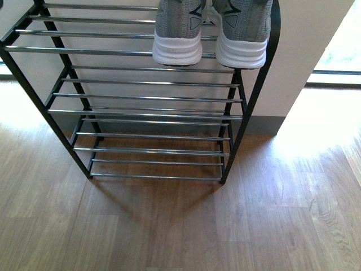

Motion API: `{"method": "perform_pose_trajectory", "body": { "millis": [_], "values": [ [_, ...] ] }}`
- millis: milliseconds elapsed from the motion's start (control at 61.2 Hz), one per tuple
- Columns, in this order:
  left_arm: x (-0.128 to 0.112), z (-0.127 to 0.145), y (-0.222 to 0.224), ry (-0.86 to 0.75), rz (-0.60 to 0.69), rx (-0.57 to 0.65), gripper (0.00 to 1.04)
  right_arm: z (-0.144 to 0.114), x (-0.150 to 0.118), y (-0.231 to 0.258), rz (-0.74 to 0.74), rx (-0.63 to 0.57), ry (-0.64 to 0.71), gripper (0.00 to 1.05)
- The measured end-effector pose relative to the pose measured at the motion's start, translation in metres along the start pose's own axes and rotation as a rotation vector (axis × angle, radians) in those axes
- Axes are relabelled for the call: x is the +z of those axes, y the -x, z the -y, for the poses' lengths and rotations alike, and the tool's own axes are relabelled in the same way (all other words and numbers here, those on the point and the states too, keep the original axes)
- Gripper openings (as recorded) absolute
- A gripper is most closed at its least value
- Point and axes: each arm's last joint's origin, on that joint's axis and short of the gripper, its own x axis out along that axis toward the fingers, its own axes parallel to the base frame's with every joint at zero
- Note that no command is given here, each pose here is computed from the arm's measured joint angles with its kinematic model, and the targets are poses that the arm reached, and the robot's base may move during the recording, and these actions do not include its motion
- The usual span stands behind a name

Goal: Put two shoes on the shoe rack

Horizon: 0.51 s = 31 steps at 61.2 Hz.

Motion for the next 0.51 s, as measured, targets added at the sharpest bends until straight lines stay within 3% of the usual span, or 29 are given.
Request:
{"method": "perform_pose_trajectory", "body": {
  "millis": [65, 163, 327, 507],
  "values": [
    [-0.001, -0.001, 0.0, 0.024, 0.018, -0.051, 0.92, 0.0, 0.0, 0.0, 0.0, 0.0, 0.0, 0.96],
    [-0.009, -0.02, 0.003, 0.073, 0.066, -0.196, 0.74, 0.0, 0.0, 0.0, 0.0, 0.0, 0.0, 0.96],
    [-0.034, -0.065, 0.01, 0.076, 0.063, -0.208, 0.31, 0.0, 0.0, 0.0, 0.0, 0.0, 0.0, 0.96],
    [-0.043, -0.086, 0.014, 0.081, 0.067, -0.201, 0.01, 0.0, 0.0, 0.0, 0.0, 0.0, 0.0, 0.96]
  ]
}}
